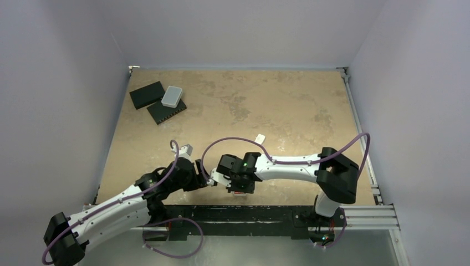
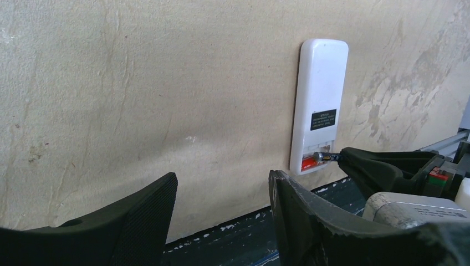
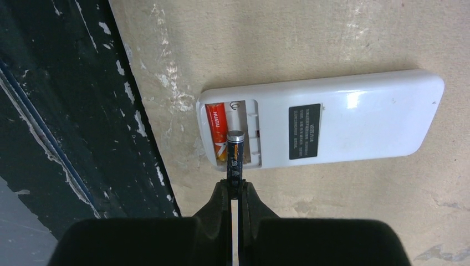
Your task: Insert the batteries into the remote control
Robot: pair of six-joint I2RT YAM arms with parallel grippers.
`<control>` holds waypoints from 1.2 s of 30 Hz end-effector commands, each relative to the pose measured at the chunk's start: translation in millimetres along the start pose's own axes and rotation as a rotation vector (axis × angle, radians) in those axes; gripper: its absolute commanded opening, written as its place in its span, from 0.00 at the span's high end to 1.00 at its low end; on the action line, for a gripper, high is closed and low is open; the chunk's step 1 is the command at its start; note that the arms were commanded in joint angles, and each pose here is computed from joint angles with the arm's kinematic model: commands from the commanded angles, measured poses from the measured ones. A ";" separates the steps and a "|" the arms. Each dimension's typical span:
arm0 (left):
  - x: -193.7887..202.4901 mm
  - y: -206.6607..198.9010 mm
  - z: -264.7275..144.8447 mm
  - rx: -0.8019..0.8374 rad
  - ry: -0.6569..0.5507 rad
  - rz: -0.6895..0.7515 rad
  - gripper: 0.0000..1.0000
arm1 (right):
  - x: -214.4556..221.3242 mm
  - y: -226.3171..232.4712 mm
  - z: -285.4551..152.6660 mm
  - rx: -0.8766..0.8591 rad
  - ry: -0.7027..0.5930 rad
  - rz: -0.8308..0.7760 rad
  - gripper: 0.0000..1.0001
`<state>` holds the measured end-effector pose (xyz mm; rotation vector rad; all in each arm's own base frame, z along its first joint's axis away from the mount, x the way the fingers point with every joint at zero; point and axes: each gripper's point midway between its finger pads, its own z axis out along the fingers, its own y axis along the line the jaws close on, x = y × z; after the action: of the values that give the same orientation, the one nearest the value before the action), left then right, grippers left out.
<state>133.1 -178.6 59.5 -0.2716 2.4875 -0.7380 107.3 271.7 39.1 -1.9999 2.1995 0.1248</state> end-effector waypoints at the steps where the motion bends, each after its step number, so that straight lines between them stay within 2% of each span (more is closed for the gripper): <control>1: -6.8 -5.3 -1.8 0.014 -0.019 0.011 0.38 | -22.6 -2.0 -6.3 0.006 -0.064 0.005 0.95; 24: -5.6 -3.9 -3.1 0.018 -0.019 0.011 0.38 | -19.4 0.0 -9.0 -0.001 -0.042 0.031 0.88; 36: -4.4 -3.4 -2.4 0.019 -0.015 0.009 0.38 | -26.4 4.0 -7.3 -0.025 -0.062 0.046 0.81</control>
<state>132.5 -177.9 60.6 -0.2620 2.4837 -0.7400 107.7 280.1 37.9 -1.9568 2.2441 0.1340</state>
